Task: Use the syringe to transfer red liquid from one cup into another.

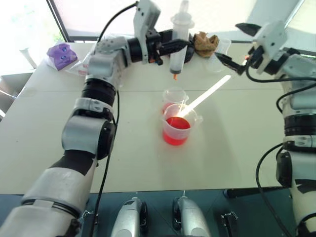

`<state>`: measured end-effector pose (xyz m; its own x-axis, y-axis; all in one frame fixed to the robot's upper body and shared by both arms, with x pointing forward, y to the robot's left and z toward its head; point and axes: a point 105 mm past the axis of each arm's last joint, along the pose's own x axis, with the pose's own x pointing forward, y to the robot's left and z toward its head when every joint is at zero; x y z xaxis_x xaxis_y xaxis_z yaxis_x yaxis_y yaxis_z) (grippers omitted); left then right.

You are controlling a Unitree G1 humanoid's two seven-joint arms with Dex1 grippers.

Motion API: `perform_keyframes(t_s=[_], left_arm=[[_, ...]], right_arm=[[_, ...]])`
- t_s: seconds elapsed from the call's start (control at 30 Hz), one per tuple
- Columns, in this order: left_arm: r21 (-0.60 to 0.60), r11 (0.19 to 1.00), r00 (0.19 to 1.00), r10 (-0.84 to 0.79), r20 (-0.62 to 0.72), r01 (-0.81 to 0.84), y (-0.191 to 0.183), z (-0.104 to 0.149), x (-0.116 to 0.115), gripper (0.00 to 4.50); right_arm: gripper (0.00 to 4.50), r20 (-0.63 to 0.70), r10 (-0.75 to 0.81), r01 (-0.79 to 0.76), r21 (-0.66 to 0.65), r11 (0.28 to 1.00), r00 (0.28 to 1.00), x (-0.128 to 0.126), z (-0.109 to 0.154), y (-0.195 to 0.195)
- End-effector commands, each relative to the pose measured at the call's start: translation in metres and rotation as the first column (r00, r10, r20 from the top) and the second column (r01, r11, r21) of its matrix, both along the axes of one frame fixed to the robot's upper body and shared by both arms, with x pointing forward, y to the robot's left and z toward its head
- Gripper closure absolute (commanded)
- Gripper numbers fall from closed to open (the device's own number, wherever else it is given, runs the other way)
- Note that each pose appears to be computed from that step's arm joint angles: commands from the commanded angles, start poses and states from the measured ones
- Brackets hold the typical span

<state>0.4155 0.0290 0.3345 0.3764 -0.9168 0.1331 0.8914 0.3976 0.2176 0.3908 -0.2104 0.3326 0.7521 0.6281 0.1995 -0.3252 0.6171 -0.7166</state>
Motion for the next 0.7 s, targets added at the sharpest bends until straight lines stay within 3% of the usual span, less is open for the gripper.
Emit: perform_keyframes(t_s=[0.03,0.17,0.2,0.27,0.37,0.43,0.57,0.7], left_arm=[[0.003,0.998,0.998,0.055,0.029,-0.055,0.014,0.031,-0.006,2.93],[0.093,0.981,0.98,0.179,-0.089,-0.17,0.04,0.028,-0.003,2.93],[0.137,0.97,0.959,0.225,-0.174,-0.202,0.051,0.023,-0.003,2.93],[0.247,0.938,0.879,0.319,-0.354,-0.242,0.074,0.005,-0.004,2.93],[0.368,0.885,0.687,0.455,-0.566,-0.284,0.105,-0.024,-0.011,2.93],[0.4,0.869,0.606,0.49,-0.626,-0.29,0.114,-0.035,-0.016,2.93],[0.516,0.841,0.435,0.531,-0.728,-0.164,0.118,-0.088,-0.041,2.93],[0.56,0.828,0.388,0.527,-0.756,-0.031,0.107,-0.13,-0.057,2.93]], right_arm=[[0.05,0.076,-0.014,0.012,0.03,0.999,0.997,-0.013,0.023,-0.008],[0.05,0.061,0.018,-0.02,0.039,0.999,0.998,-0.022,0.029,-0.006],[0.05,0.033,0.067,-0.068,0.035,0.997,0.997,-0.029,0.029,0.0],[0.05,-0.043,0.188,-0.186,0.039,0.982,0.981,-0.047,0.027,0.017],[0.05,-0.22,0.359,-0.355,0.059,0.933,0.907,-0.08,0.014,0.039],[0.05,-0.328,0.419,-0.422,0.068,0.904,0.846,-0.098,0.002,0.047],[0.05,-0.464,0.507,-0.528,0.096,0.844,0.726,-0.129,-0.01,0.062],[0.05,-0.522,0.513,-0.546,0.103,0.831,0.682,-0.134,-0.027,0.071]])
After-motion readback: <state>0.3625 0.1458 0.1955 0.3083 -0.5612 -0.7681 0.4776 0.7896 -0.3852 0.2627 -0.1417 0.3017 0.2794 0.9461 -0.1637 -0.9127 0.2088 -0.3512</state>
